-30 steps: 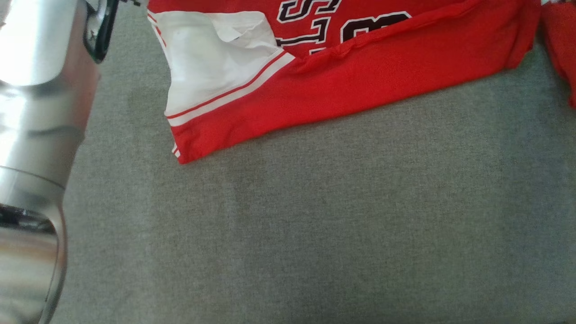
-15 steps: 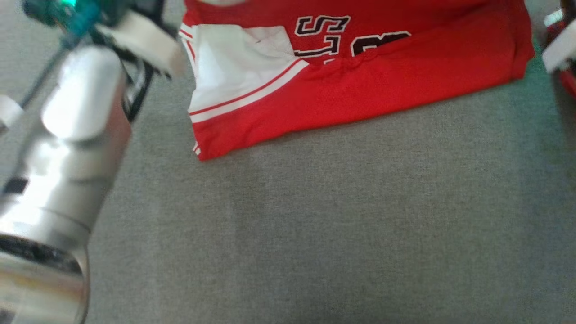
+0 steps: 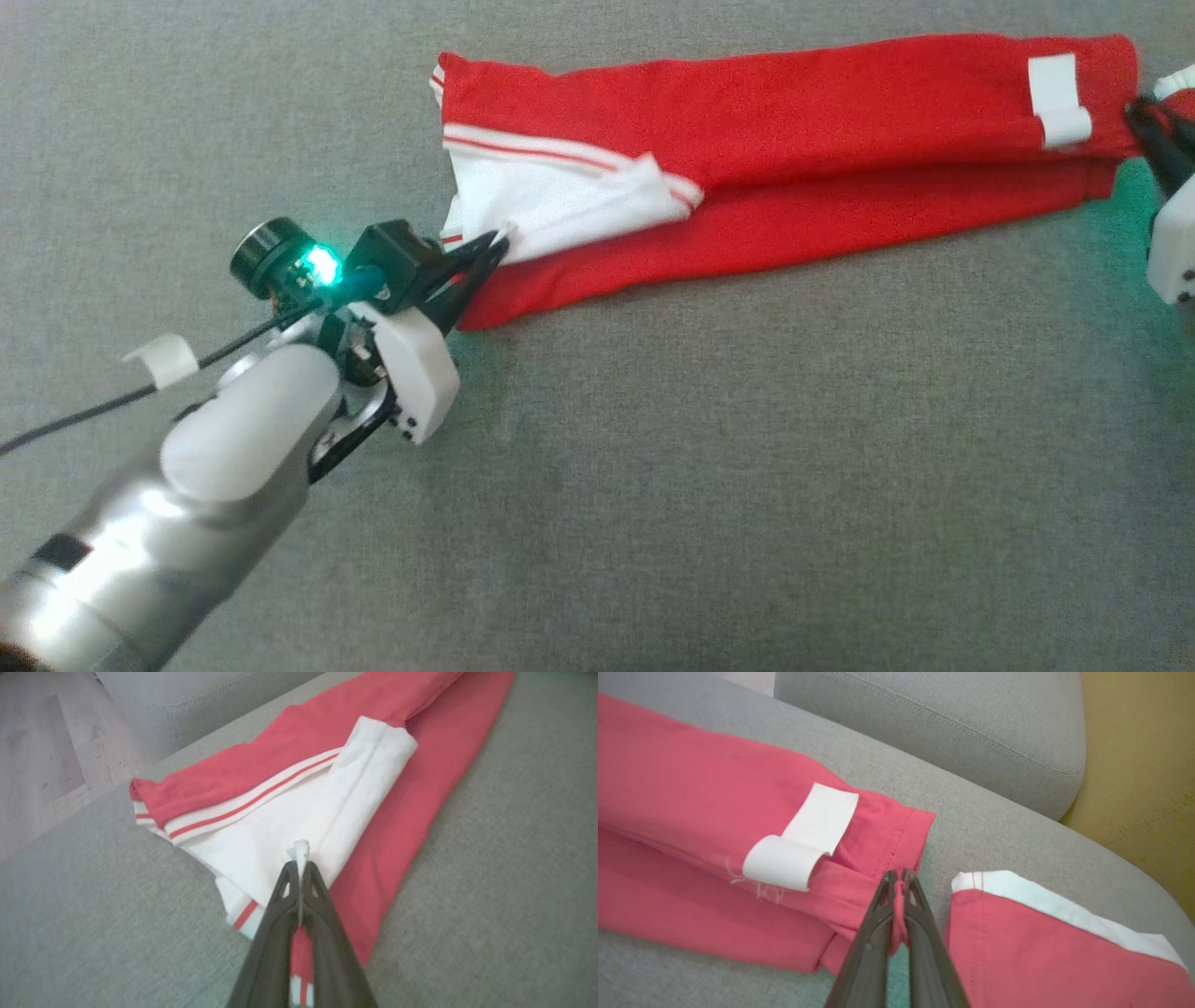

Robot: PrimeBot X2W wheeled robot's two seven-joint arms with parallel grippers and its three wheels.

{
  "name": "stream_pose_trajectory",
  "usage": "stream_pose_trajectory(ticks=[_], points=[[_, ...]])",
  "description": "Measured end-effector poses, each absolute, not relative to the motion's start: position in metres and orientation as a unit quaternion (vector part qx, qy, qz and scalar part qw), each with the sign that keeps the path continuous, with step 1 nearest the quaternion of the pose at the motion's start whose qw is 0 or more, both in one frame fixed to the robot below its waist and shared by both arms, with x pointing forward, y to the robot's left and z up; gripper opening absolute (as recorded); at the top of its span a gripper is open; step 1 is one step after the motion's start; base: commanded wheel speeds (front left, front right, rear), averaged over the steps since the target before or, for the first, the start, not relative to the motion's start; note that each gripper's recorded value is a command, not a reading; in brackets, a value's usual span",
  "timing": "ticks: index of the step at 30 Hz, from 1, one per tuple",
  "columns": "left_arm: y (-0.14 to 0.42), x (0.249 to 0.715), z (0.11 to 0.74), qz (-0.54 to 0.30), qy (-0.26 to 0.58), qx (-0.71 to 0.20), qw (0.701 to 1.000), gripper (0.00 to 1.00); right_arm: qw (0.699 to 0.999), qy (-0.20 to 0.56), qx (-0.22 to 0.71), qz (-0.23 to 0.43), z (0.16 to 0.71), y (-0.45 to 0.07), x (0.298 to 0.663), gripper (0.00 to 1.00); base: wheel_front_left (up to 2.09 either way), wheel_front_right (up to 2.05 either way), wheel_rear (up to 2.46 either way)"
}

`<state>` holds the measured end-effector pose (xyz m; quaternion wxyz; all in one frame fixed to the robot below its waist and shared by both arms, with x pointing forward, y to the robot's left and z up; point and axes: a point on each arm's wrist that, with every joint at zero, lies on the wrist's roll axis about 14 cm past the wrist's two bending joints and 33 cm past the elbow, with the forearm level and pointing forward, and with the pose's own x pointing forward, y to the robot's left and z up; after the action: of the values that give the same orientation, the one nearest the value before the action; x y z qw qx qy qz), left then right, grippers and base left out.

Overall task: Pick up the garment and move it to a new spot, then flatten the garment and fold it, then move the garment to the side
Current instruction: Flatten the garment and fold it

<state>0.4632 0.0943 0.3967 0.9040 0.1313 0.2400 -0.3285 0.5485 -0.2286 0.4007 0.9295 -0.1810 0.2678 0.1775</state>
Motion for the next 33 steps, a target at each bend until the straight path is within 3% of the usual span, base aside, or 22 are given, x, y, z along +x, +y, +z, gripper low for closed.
stream_pose_trajectory(ticks=[9,10,11,12,15,19,26,33], points=[[0.095,0.447,0.394,-0.354,0.285,0.126,0.882,0.00,0.901,0.316,-0.225,0.194,0.376,-0.238,0.530,0.00,0.00,0.00,0.00],[0.095,0.447,0.393,-0.354,0.287,0.129,0.881,0.00,0.899,0.322,-0.228,0.191,0.375,-0.242,0.528,0.99,0.00,0.00,0.00],[0.096,0.448,0.393,-0.354,0.288,0.129,0.880,0.62,0.898,0.325,-0.231,0.187,0.374,-0.245,0.528,1.00,0.00,0.00,0.00],[0.096,0.448,0.393,-0.353,0.288,0.128,0.881,1.00,0.898,0.326,-0.233,0.183,0.374,-0.248,0.528,1.00,0.00,0.00,0.00],[0.094,0.456,0.400,-0.343,0.270,0.127,0.890,1.00,0.904,0.317,-0.230,0.170,0.382,-0.254,0.532,1.00,0.00,0.00,0.00],[0.099,0.479,0.425,-0.302,0.211,0.112,0.923,1.00,0.936,0.267,-0.178,0.142,0.410,-0.254,0.545,1.00,0.00,0.00,0.00],[0.102,0.517,0.503,-0.208,0.045,0.045,0.976,1.00,0.987,0.103,-0.075,0.097,0.501,-0.245,0.576,1.00,0.00,0.00,0.00],[0.119,0.526,0.562,-0.108,-0.053,-0.044,0.992,1.00,0.993,-0.055,0.045,0.094,0.597,-0.218,0.581,1.00,0.00,0.00,0.00]])
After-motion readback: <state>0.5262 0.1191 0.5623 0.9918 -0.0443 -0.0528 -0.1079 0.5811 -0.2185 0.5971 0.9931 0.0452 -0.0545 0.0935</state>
